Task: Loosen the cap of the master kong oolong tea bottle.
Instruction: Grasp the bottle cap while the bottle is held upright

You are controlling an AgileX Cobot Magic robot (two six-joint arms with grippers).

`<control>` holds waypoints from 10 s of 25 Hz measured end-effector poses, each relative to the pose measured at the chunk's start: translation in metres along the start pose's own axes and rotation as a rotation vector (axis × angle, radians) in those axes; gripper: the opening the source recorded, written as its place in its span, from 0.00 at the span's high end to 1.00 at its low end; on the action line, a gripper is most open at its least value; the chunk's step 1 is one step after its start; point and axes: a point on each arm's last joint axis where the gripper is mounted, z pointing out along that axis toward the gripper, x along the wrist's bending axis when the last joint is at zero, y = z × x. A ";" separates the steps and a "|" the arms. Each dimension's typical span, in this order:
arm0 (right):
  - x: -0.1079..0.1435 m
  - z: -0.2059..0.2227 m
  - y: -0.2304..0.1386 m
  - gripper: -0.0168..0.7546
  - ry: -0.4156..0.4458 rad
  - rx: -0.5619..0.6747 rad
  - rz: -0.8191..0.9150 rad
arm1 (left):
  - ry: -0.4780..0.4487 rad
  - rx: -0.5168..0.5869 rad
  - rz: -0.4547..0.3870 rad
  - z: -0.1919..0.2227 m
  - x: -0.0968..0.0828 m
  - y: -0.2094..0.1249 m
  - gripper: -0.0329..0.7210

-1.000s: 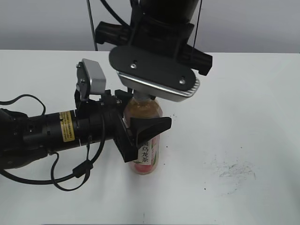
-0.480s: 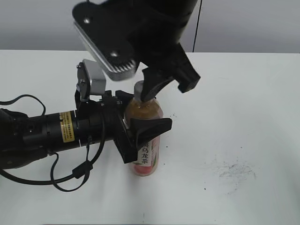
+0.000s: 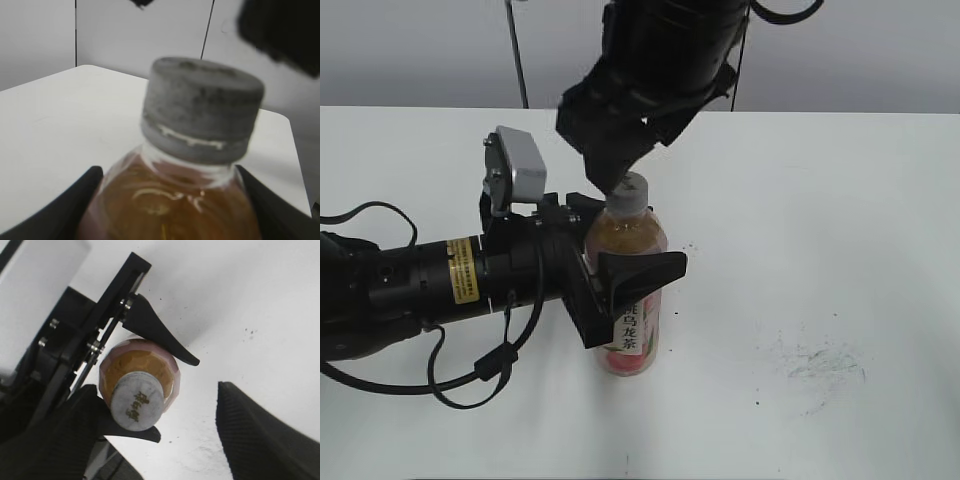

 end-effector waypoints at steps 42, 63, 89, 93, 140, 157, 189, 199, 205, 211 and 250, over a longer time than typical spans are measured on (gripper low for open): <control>0.003 0.019 -0.002 0.36 0.030 0.057 0.493 | 0.010 0.015 -0.003 0.000 0.001 -0.001 0.37; 0.004 0.020 -0.001 0.63 0.065 0.030 -0.593 | 0.009 0.016 -0.002 0.000 0.001 -0.001 0.37; 0.004 0.018 -0.001 0.63 0.079 -0.025 -1.934 | 0.010 0.016 -0.001 0.001 0.001 -0.001 0.37; 0.004 0.018 -0.001 0.63 0.079 -0.024 -1.899 | 0.010 0.016 -0.001 0.001 0.001 -0.001 0.37; 0.004 0.018 -0.002 0.63 0.052 0.043 -0.083 | 0.008 0.017 -0.001 0.001 0.001 -0.001 0.37; 0.004 0.017 -0.002 0.63 0.076 -0.010 -1.539 | 0.007 0.017 0.000 0.001 0.001 -0.001 0.37; 0.007 0.010 0.004 0.21 0.079 -0.039 -1.061 | 0.008 0.020 0.000 0.001 0.001 -0.001 0.37; -0.002 0.011 0.002 0.24 -0.012 0.026 -0.120 | 0.008 0.020 0.000 0.001 0.001 -0.001 0.37; -0.001 0.012 0.001 0.24 -0.003 0.029 0.173 | 0.013 0.017 -0.002 0.001 0.001 0.000 0.37; 0.004 0.017 -0.002 0.26 0.041 0.050 0.342 | 0.015 0.017 -0.004 0.001 0.001 0.000 0.37; 0.004 0.017 -0.001 0.63 0.078 -0.025 -1.813 | 0.013 0.018 -0.002 0.001 0.001 -0.001 0.37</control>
